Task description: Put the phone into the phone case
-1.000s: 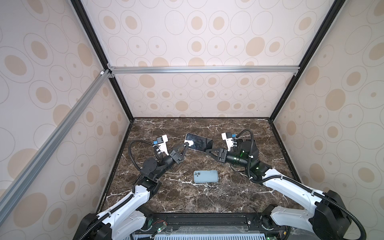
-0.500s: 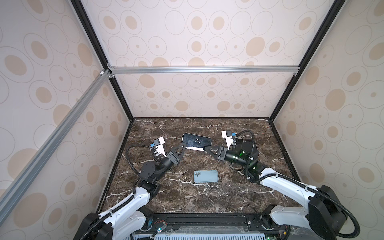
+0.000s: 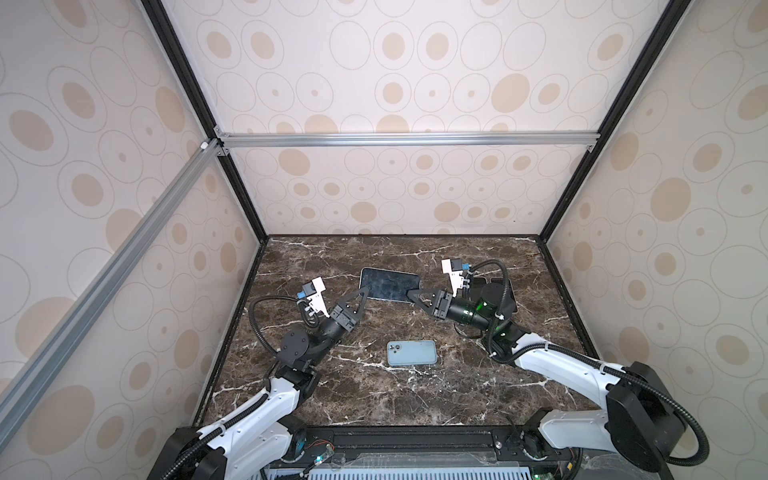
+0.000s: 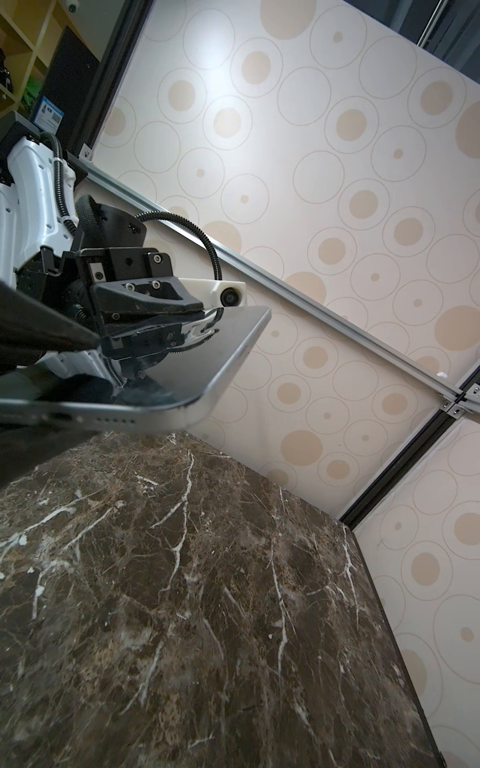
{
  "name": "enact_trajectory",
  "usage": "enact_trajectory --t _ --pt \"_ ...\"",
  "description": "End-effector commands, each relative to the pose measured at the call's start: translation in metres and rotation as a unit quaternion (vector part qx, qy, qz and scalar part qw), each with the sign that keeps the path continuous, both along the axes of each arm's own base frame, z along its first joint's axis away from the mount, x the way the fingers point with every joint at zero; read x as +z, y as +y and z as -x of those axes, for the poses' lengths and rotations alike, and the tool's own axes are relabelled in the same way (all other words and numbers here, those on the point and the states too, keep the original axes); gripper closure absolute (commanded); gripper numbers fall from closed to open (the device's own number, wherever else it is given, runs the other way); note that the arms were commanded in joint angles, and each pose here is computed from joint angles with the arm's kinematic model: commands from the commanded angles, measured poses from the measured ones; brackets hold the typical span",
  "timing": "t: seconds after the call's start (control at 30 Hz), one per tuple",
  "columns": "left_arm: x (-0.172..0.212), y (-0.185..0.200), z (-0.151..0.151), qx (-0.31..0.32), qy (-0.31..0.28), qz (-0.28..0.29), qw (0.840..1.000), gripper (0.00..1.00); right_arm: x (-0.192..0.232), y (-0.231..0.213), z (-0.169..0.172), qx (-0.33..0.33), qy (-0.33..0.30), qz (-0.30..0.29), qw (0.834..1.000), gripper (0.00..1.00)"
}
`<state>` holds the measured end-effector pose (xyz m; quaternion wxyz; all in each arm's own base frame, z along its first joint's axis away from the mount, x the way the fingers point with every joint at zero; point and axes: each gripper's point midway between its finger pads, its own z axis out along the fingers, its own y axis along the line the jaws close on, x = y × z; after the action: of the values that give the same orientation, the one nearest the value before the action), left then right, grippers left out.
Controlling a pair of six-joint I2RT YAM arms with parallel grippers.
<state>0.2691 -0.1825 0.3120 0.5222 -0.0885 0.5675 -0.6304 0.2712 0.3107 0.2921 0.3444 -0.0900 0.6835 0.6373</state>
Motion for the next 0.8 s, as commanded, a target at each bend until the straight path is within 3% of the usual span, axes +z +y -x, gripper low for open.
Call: enact_trajectory --t 0.0,0.77 --pt "0.021 0.009 0.005 0.008 -0.029 0.031 0.999 1.0 0.034 0.002 0.004 0.019 -0.042 -0.039 0.998 0.73" --pt "0.001 0.007 -0.002 -0.001 0.005 0.037 0.999 1.0 0.06 0.009 0.013 0.06 -0.061 -0.07 0.994 0.78"
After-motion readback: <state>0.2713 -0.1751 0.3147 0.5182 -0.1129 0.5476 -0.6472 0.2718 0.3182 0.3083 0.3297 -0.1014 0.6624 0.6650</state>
